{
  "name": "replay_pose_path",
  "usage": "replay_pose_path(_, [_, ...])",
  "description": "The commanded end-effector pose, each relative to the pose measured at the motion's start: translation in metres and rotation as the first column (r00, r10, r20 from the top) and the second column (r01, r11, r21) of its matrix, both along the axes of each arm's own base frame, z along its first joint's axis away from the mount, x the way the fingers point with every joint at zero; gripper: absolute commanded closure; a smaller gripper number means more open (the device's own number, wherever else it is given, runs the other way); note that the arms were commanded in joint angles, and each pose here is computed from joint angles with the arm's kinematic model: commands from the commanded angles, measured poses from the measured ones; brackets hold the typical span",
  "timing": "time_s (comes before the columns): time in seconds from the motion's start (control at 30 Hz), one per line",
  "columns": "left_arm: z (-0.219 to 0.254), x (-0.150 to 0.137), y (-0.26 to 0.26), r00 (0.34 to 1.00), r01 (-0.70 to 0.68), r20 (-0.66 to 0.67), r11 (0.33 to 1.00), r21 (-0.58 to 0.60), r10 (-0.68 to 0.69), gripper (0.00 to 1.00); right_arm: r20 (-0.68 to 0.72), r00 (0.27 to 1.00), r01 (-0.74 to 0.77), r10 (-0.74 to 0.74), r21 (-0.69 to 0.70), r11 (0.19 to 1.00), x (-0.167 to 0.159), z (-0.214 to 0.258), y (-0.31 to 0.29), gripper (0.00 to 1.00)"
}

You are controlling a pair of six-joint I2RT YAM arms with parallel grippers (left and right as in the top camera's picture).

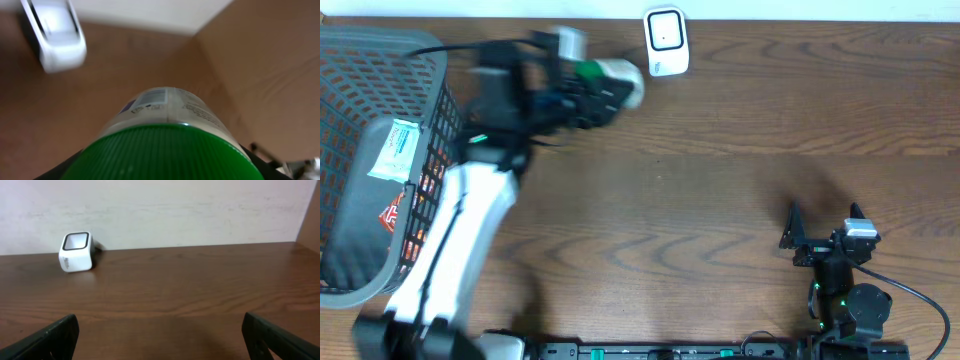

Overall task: Scan the item barcode
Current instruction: 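Carry the bottle toward the scanner and set it on the table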

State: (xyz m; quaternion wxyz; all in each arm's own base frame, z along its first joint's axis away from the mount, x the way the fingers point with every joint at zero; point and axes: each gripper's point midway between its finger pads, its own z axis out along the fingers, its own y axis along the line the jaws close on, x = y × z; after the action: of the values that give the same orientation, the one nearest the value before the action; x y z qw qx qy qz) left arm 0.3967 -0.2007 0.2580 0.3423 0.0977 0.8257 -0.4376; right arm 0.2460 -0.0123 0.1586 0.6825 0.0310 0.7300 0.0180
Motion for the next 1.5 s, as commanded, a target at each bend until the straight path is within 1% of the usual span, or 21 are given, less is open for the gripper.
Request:
replay_pose_path(0.0, [-0.057,0.008,-0.024,0.998,0.019,-0.057,0.990,0.139,-0.011,0.32,0.001,1.000,-0.009,0.009,0.012,1.000,0.000,0.000,0.002,0.01])
replay_pose_path(0.07, [-0.091,0.003,-0.035,0.993,0.059,-0.108,0.976,0.208,-0.036,0.32,0.001,1.000,-0.009,0.009,0.012,1.000,0.000,0.000,0.002,0.01])
replay_pose_path(0.13, [-0.119,-0.005,-0.045,0.989,0.125,-0.115,0.948,0.291,-0.095,0.32,0.001,1.000,-0.009,0.009,0.012,1.000,0.000,0.000,0.002,0.01])
replay_pose_path(0.2, [-0.140,-0.012,-0.047,0.983,0.177,-0.105,0.905,0.387,-0.147,0.32,0.001,1.000,-0.008,0.008,0.012,1.000,0.000,0.000,0.002,0.01])
replay_pose_path(0.27, [-0.156,-0.021,-0.045,0.971,0.237,-0.082,0.838,0.492,-0.227,0.32,0.001,1.000,-0.009,0.009,0.012,1.000,0.000,0.000,0.002,0.01])
replay_pose_path(0.33, [-0.169,-0.029,-0.037,0.952,0.277,-0.071,0.742,0.610,-0.297,0.32,0.001,1.000,-0.009,0.009,0.012,1.000,0.000,0.000,0.002,0.01])
replay_pose_path(0.4, [-0.178,-0.033,-0.027,0.936,0.293,-0.071,0.653,0.698,-0.344,0.32,0.001,1.000,-0.009,0.009,0.012,1.000,0.000,0.000,0.002,0.01])
replay_pose_path(0.43, [-0.180,-0.033,-0.022,0.931,0.295,-0.074,0.618,0.729,-0.357,0.30,0.001,1.000,-0.009,0.009,0.012,1.000,0.000,0.000,0.002,0.01])
replay_pose_path(0.47, [-0.182,-0.033,-0.018,0.930,0.291,-0.075,0.597,0.748,-0.359,0.27,0.001,1.000,-0.009,0.009,0.012,1.000,0.000,0.000,0.002,0.01])
replay_pose_path(0.57, [-0.185,-0.030,-0.008,0.931,0.274,-0.075,0.548,0.790,-0.358,0.26,0.001,1.000,-0.008,0.008,0.012,1.000,0.000,0.000,0.002,0.01])
replay_pose_path(0.63, [-0.185,-0.029,-0.007,0.912,0.284,-0.064,0.512,0.811,-0.404,0.24,0.001,1.000,-0.009,0.009,0.012,1.000,0.000,0.000,0.002,0.01])
replay_pose_path(0.77, [-0.185,-0.029,-0.007,0.893,0.294,-0.057,0.484,0.824,-0.446,0.23,0.001,1.000,-0.009,0.009,0.012,1.000,0.000,0.000,0.002,0.01])
replay_pose_path(1.07, [-0.186,-0.031,-0.007,0.896,0.298,-0.063,0.489,0.820,-0.441,0.23,0.001,1.000,-0.009,0.009,0.012,1.000,0.000,0.000,0.002,0.01])
replay_pose_path(1.17, [-0.186,-0.030,-0.007,0.896,0.298,-0.062,0.489,0.820,-0.441,0.13,0.001,1.000,-0.008,0.008,0.012,1.000,0.000,0.000,0.002,0.01])
replay_pose_path(1.23, [-0.186,-0.030,-0.007,0.898,0.296,-0.062,0.492,0.818,-0.436,0.09,0.001,1.000,-0.009,0.009,0.012,1.000,0.000,0.000,0.002,0.01])
replay_pose_path(1.3, [-0.183,-0.027,-0.009,0.912,0.276,-0.051,0.519,0.809,-0.406,0.05,0.001,1.000,-0.009,0.009,0.012,1.000,0.000,0.000,0.002,0.01])
replay_pose_path(1.37, [-0.172,-0.022,-0.011,0.924,0.243,-0.019,0.548,0.800,-0.382,0.04,0.001,1.000,-0.008,0.008,0.012,1.000,0.000,0.000,0.002,0.01])
replay_pose_path(1.4, [-0.161,-0.019,-0.013,0.931,0.217,0.007,0.569,0.793,-0.366,0.03,0.001,1.000,-0.009,0.009,0.012,1.000,0.000,0.000,0.002,0.01])
replay_pose_path(1.43, [-0.150,-0.015,-0.015,0.935,0.193,0.034,0.587,0.786,-0.352,0.00,0.001,1.000,-0.008,0.008,0.012,1.000,0.000,0.000,0.002,0.01])
replay_pose_path(1.47, [-0.135,-0.012,-0.016,0.939,0.164,0.066,0.608,0.777,-0.337,0.02,0.001,1.000,-0.008,0.008,0.012,1.000,0.000,0.000,0.002,0.01])
